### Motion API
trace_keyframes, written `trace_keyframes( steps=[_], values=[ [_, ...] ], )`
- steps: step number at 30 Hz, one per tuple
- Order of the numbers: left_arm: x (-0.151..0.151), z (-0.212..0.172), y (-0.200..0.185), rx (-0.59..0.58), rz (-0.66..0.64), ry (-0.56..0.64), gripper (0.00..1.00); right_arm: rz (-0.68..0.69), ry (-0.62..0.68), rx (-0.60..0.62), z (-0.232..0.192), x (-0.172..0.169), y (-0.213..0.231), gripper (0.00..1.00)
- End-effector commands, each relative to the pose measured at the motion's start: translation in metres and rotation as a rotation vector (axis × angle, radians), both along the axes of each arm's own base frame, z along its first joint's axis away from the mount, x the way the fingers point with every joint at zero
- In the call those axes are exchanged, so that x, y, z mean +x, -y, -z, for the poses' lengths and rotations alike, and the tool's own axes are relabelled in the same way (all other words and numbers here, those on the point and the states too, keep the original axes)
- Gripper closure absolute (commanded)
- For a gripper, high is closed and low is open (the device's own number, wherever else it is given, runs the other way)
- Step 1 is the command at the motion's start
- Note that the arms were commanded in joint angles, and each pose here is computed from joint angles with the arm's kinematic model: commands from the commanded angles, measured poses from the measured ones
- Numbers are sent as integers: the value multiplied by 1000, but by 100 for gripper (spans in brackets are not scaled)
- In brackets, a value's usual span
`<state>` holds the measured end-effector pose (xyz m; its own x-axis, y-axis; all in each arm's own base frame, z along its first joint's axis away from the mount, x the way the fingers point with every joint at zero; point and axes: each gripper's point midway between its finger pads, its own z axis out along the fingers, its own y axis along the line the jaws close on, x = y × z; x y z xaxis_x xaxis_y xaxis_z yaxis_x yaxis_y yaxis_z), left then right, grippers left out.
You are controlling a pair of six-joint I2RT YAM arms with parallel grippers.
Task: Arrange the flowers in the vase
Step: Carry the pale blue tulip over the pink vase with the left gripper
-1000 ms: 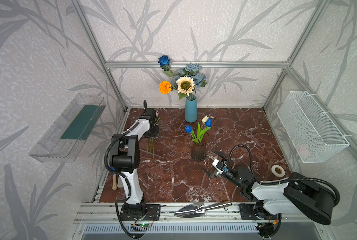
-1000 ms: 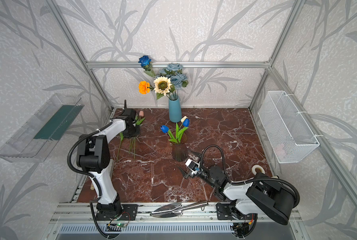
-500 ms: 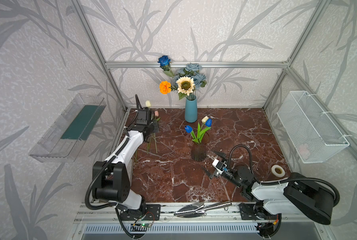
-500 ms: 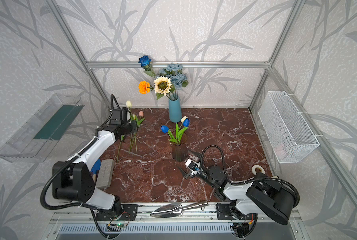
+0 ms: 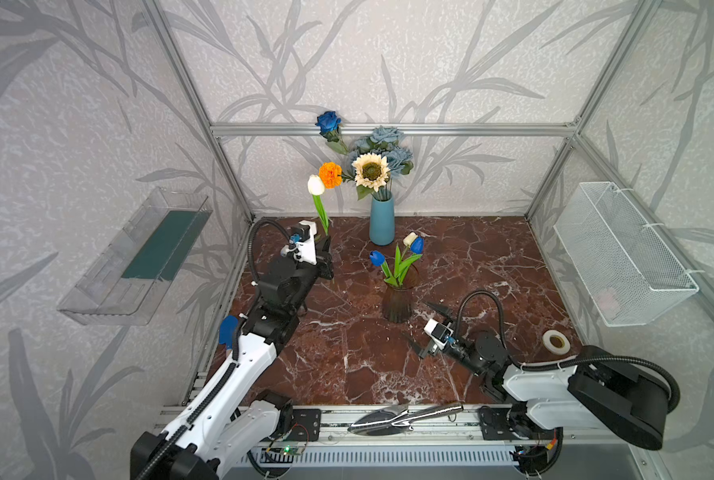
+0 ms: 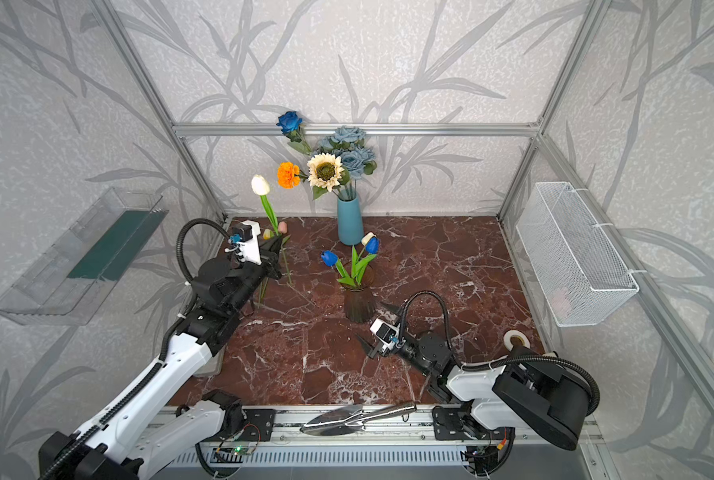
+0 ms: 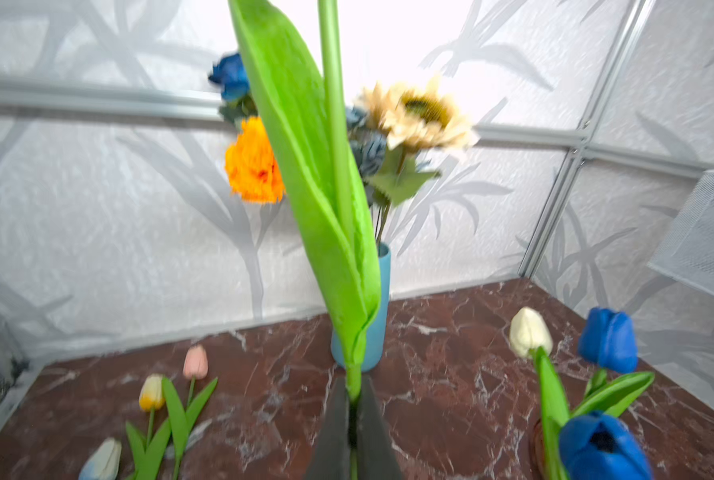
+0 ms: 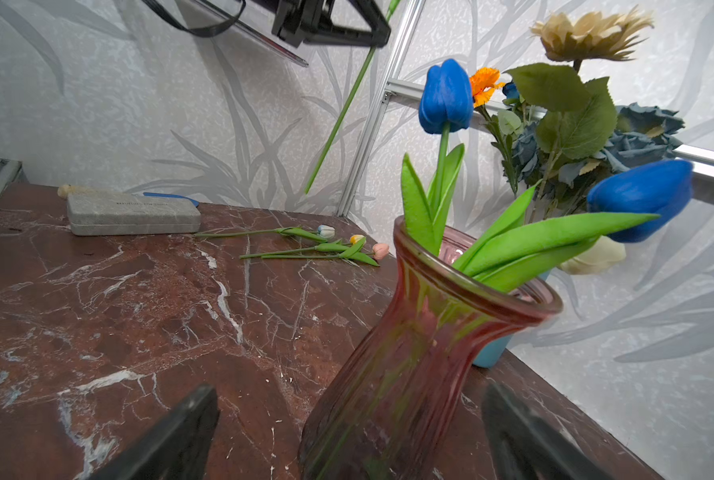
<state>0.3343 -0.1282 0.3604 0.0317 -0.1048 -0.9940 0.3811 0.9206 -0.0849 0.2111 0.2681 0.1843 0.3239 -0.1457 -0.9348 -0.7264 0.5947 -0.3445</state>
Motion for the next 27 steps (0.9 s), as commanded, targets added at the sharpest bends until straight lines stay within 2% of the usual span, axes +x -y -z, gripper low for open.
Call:
trace_keyframes(
  steps=[1, 8, 11, 13, 16, 20, 27],
  values=[
    [-22, -51, 16, -6, 91, 136, 100, 4, 38, 47, -16, -1, 0, 0],
    [-70, -98, 85, -40, 428, 253, 100, 1, 35, 41, -15, -1, -2, 1],
    [-83, -107, 115, -66, 589, 253, 100, 4, 38, 40, -15, -1, -2, 1],
    [-86, -110, 126, -83, 641, 272, 100, 5, 41, 41, -16, -1, -1, 1],
    [-72, -103, 134, -113, 628, 282, 100, 7, 44, 43, -16, -2, -1, 1],
    [-45, -81, 150, -120, 609, 239, 100, 8, 42, 42, -16, -1, -1, 1],
    [-25, -54, 169, -87, 615, 173, 100, 13, 48, 38, -16, -1, 0, 0]
  ],
)
